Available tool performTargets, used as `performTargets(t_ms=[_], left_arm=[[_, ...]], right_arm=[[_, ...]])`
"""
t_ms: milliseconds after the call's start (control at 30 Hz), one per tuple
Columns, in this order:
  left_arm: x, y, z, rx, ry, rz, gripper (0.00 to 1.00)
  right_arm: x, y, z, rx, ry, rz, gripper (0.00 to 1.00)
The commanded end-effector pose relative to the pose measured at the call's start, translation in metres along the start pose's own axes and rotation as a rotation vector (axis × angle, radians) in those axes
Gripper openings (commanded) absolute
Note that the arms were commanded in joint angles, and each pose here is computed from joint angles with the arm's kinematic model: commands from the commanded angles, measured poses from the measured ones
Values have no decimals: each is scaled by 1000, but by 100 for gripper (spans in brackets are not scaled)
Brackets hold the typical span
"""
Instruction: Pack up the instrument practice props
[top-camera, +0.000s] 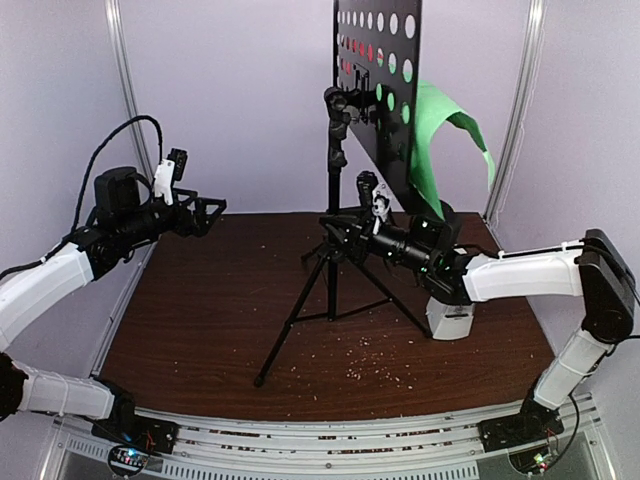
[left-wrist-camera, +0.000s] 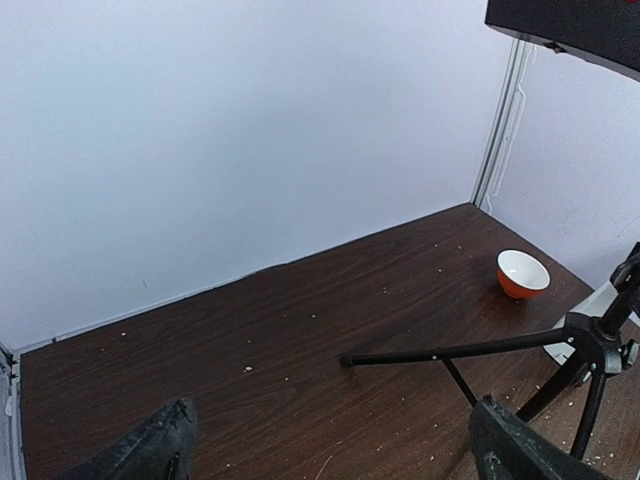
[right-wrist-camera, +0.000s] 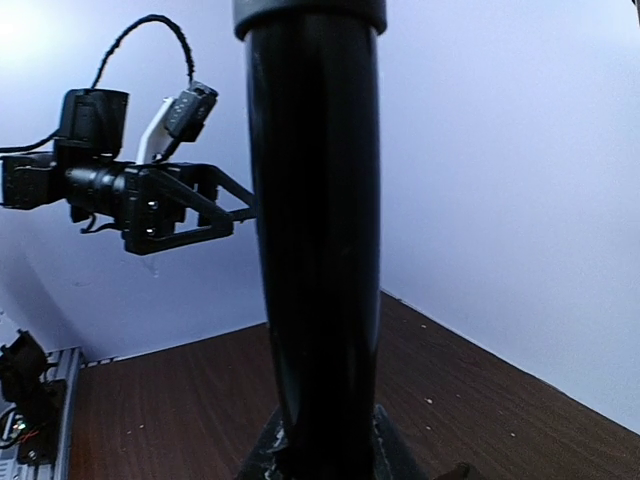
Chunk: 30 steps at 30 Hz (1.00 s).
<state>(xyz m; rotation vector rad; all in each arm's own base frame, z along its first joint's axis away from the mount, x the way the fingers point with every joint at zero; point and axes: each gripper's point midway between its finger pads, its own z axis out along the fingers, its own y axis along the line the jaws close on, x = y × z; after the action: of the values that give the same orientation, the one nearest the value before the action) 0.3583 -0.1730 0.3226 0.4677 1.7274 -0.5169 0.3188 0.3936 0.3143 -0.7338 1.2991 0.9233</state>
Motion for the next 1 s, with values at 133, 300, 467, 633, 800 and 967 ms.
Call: performTargets(t_ms=[133,300,467,633,800,967], left_arm=[[-9,12,-6,-63,-50,12,98],[-7,14,-7,-77,-50,11,98],[-6,14,-7,-79,-47,8,98],[-3,15,-4,-76,-37,3,98],[-1,15,-3,-76,-31,1,98],[1,15,-2,-75,-26,-1,98]], right_arm=[[-45,-63,-27,655,-113,-42,0],[-49,-69,-19,783,-131,-18,0],[-56,-81,-15,916,-144,-24,0],[-47,-87,-13,1041,-123,-26,0],[-32,-81,-2,980,-87,-13,0],[-25,-66,5,824,-65,-15,57]])
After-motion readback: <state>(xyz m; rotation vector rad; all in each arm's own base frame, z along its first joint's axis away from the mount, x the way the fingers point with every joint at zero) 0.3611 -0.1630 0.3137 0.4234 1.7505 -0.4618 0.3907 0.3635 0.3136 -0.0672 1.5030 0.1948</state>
